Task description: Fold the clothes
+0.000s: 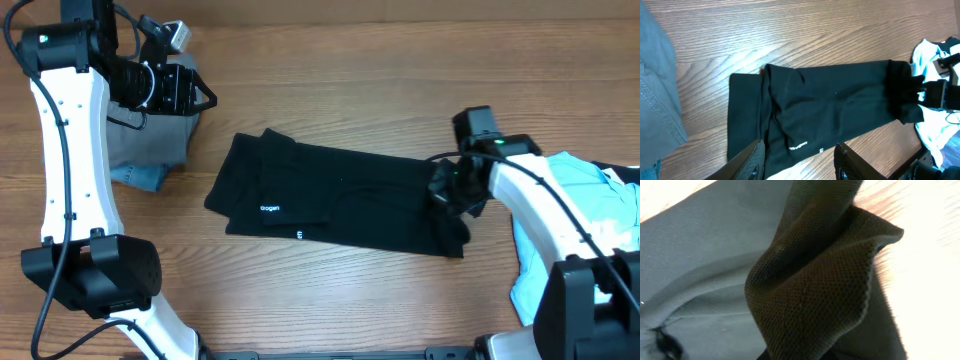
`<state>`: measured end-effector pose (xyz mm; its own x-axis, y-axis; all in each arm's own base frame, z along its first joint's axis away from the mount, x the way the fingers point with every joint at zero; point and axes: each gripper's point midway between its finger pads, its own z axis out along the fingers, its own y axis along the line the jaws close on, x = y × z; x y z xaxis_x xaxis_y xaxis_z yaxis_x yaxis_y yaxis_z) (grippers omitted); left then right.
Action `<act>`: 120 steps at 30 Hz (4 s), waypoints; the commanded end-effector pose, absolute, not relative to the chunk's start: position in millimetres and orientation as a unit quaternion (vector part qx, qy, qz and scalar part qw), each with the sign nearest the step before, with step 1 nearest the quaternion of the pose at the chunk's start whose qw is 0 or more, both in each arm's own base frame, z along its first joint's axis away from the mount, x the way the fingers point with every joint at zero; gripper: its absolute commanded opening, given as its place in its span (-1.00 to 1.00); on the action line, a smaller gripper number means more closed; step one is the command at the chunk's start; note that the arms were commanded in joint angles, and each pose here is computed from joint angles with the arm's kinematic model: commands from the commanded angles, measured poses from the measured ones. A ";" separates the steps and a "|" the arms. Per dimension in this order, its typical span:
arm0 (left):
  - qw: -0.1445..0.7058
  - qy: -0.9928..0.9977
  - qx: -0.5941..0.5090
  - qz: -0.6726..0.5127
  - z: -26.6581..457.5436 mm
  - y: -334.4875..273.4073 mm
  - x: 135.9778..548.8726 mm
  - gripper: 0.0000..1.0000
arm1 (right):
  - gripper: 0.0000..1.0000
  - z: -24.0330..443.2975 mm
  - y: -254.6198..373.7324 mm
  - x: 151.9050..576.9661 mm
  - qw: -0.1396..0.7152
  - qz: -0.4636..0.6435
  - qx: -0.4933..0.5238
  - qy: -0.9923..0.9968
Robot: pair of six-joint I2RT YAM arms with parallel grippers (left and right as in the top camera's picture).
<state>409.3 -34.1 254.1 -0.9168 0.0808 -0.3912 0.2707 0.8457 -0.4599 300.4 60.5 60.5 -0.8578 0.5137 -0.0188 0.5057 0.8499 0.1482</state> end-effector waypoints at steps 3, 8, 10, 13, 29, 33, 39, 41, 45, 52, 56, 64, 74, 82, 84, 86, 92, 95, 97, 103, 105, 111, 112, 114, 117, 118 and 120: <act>0.193 0.936 0.125 -0.268 263.9 -49.9 407.3 -0.03 | -0.90 54.9 81.9 315.3 0.047 0.075 0.312 0.946; 0.191 0.935 0.131 -0.269 263.9 -55.3 406.6 -0.03 | -0.27 49.0 99.0 315.6 0.045 0.078 0.303 0.949; 0.191 0.935 0.133 -0.269 263.8 -56.7 406.4 -0.02 | -0.02 49.1 105.4 314.3 0.040 0.087 0.291 0.952; 0.190 0.935 0.135 -0.269 263.7 -58.1 406.3 -0.01 | -0.03 62.5 107.2 316.3 0.050 0.100 0.252 0.961; 0.190 0.937 0.134 -0.260 262.3 -55.6 407.2 0.03 | -0.92 44.0 68.5 303.2 0.055 0.122 0.337 0.932; 0.190 0.937 0.134 -0.261 262.2 -55.8 406.8 0.04 | -0.92 29.1 97.0 322.6 0.071 0.215 0.357 0.906; 0.187 0.938 0.133 -0.261 261.7 -55.7 405.5 0.03 | -0.92 75.0 163.2 382.5 0.187 0.386 0.217 0.877; 0.186 0.939 0.133 -0.258 261.2 -54.8 405.6 0.04 | -0.91 104.7 172.3 387.6 0.208 0.427 0.158 0.866; 0.177 0.940 0.130 -0.260 260.1 -55.3 401.6 0.05 | -0.81 115.0 135.5 383.4 0.216 0.362 0.155 0.894; 0.157 0.928 0.186 -0.283 264.4 -71.5 378.1 0.28 | -0.37 91.2 50.8 335.5 0.133 0.250 0.173 0.943; 0.157 0.929 0.189 -0.277 288.0 -75.8 348.9 0.65 | -0.14 75.5 20.7 318.4 0.103 0.239 0.202 0.944; 0.171 0.983 -0.045 -0.044 308.6 5.8 318.3 1.00 | 0.15 17.8 15.7 308.0 0.047 0.233 0.204 0.950; 0.215 0.972 -0.088 0.040 334.2 36.4 296.6 1.00 | -0.55 9.3 48.4 308.2 0.028 0.315 0.144 0.938; 0.214 0.972 -0.088 0.040 330.7 36.8 305.0 1.00 | -0.92 17.9 17.1 321.5 0.042 0.285 0.202 0.936; 0.214 0.972 -0.088 0.040 330.7 36.8 305.0 1.00 | -0.92 29.1 -3.9 322.6 0.041 0.249 0.235 0.938; 0.214 0.972 -0.088 0.040 330.7 36.8 305.0 1.00 | -0.92 42.1 -22.4 323.4 0.047 0.208 0.263 0.941; 0.214 0.972 -0.088 0.040 330.7 36.8 305.0 1.00 | -0.92 87.5 -36.2 329.2 0.084 0.134 0.268 0.950; 0.214 0.972 -0.088 0.040 330.7 36.8 305.0 1.00 | -0.92 87.0 -14.8 327.0 0.071 0.131 0.263 0.953; 0.214 0.972 -0.088 0.040 330.7 36.8 305.0 1.00 | -0.92 85.6 -1.6 328.1 0.070 0.116 0.255 0.958; 0.214 0.972 -0.088 0.040 330.7 36.8 305.0 1.00 | -0.92 86.3 62.2 339.0 0.097 0.092 0.218 0.967; 0.214 0.972 -0.088 0.040 330.7 36.8 305.0 1.00 | -0.92 86.5 81.1 340.5 0.106 0.091 0.209 0.968; 0.214 0.972 -0.088 0.040 330.7 36.8 305.0 0.99 | -0.92 76.1 126.2 336.6 0.112 0.081 0.199 0.970; 0.214 0.972 -0.088 0.040 330.6 36.8 304.9 1.00 | -0.92 71.6 136.5 336.5 0.111 0.083 0.190 0.972; 0.214 0.972 -0.088 0.040 330.7 36.8 305.0 1.00 | -0.92 64.6 148.3 334.7 0.105 0.085 0.195 0.972; 0.214 0.972 -0.088 0.040 330.7 36.8 305.0 1.00 | -0.52 61.8 159.4 336.3 0.109 0.093 0.183 0.973; 0.214 0.972 -0.088 0.040 330.7 36.8 305.0 1.00 | -0.36 63.6 160.4 336.7 0.111 0.095 0.182 0.972; 0.214 0.972 -0.088 0.040 330.7 36.8 305.0 1.00 | -0.25 70.8 162.7 334.9 0.110 0.107 0.181 0.971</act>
